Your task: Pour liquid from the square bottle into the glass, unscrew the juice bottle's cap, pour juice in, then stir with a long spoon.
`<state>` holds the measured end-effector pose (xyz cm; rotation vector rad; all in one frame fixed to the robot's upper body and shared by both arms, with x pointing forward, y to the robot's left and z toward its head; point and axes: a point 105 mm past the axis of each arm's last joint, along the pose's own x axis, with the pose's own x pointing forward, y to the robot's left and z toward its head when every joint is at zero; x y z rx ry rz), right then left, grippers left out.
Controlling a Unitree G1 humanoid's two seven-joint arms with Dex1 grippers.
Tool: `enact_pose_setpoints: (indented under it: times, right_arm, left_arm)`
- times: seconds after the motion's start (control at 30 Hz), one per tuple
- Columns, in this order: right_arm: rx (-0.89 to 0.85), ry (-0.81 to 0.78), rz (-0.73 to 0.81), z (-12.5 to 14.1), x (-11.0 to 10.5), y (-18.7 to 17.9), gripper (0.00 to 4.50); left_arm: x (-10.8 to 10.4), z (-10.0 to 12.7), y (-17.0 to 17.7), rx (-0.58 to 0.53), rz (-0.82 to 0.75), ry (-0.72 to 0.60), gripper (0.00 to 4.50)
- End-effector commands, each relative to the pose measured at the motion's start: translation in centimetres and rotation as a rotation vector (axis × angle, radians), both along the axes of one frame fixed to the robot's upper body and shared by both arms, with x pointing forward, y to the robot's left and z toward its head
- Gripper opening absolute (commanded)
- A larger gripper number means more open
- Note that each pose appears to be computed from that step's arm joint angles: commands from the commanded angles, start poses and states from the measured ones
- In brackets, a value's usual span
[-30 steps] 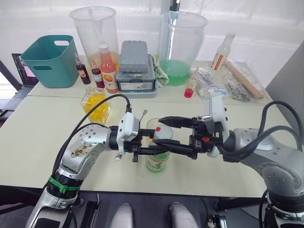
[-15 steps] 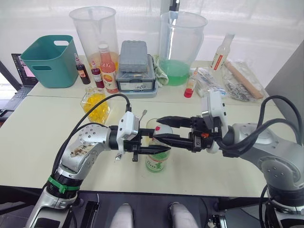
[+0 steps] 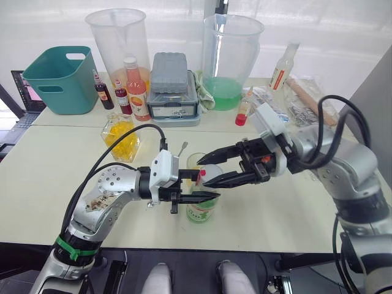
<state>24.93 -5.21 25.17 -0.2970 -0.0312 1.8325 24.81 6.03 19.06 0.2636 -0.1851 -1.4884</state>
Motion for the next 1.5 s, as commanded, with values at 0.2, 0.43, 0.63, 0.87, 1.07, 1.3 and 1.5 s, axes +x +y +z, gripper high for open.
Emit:
enact_pose_setpoints:
  times: [0.2,0.43,0.63,0.87,1.07,1.3,1.5]
  right_arm:
    - [-0.025,-0.028,0.079,0.3,0.7,0.0,1.63]
    - [0.07,-0.013,0.087,3.7,-0.2,-0.2,4.3]
    - [0.056,0.02,0.027,3.8,-1.0,-1.5,4.41]
    - [0.092,-0.067,-0.219,1.8,-2.1,-0.8,4.41]
    - [0.077,-0.054,-0.354,0.8,-1.9,-0.4,4.41]
    - [0.071,-0.031,-0.398,0.5,-1.8,-0.4,4.41]
    - [0.086,-0.003,-0.4,0.3,-2.2,-0.5,2.94]
  left_arm:
    - [1.0,-1.4,1.4,0.056,0.137,0.021,1.47]
    - [1.0,-1.5,1.4,0.058,0.131,0.025,1.47]
    - [1.0,-1.5,1.4,0.06,0.118,0.028,1.47]
    - [1.0,-1.4,0.5,0.043,0.076,0.035,1.47]
    - [1.4,-1.4,0.2,0.048,0.05,0.037,1.47]
    - [1.4,-1.4,0.1,0.052,0.028,0.035,1.47]
    - [1.5,-1.4,0.1,0.054,0.022,0.03,1.47]
